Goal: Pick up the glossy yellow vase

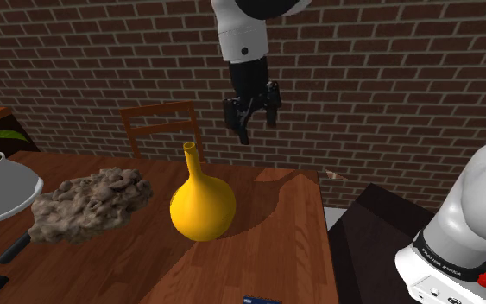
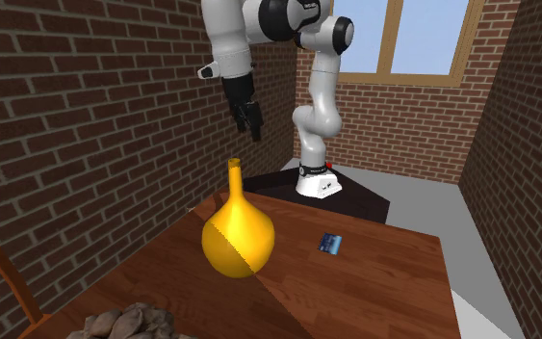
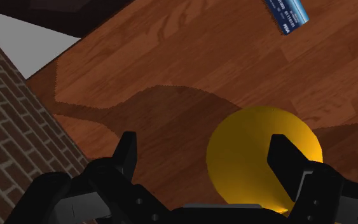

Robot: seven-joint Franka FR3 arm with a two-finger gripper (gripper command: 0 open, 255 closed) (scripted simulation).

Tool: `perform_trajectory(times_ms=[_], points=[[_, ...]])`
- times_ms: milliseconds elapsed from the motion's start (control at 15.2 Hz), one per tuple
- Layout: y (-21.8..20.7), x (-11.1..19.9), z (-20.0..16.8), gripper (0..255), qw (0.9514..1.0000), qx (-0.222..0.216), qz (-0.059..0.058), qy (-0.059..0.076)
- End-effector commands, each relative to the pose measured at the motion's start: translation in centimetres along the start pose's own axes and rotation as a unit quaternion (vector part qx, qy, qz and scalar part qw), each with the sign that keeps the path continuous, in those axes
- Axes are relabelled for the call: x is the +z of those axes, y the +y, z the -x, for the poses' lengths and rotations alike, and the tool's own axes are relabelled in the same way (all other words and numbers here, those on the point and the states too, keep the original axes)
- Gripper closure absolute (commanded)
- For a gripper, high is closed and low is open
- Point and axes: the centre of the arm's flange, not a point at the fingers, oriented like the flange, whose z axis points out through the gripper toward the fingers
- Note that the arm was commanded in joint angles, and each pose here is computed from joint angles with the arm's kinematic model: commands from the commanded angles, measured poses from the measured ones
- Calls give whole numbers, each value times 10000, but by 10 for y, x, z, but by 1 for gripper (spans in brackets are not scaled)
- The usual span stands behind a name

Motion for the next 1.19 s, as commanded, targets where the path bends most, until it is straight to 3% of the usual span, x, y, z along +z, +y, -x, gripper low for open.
perform_trajectory(times_ms=[0,660,1122], points=[[-22,-3,-12,0,10000,42,-16,17],[-125,-21,-89,0,9997,221,-70,102],[-125,10,-95,0,9997,221,-70,102]])
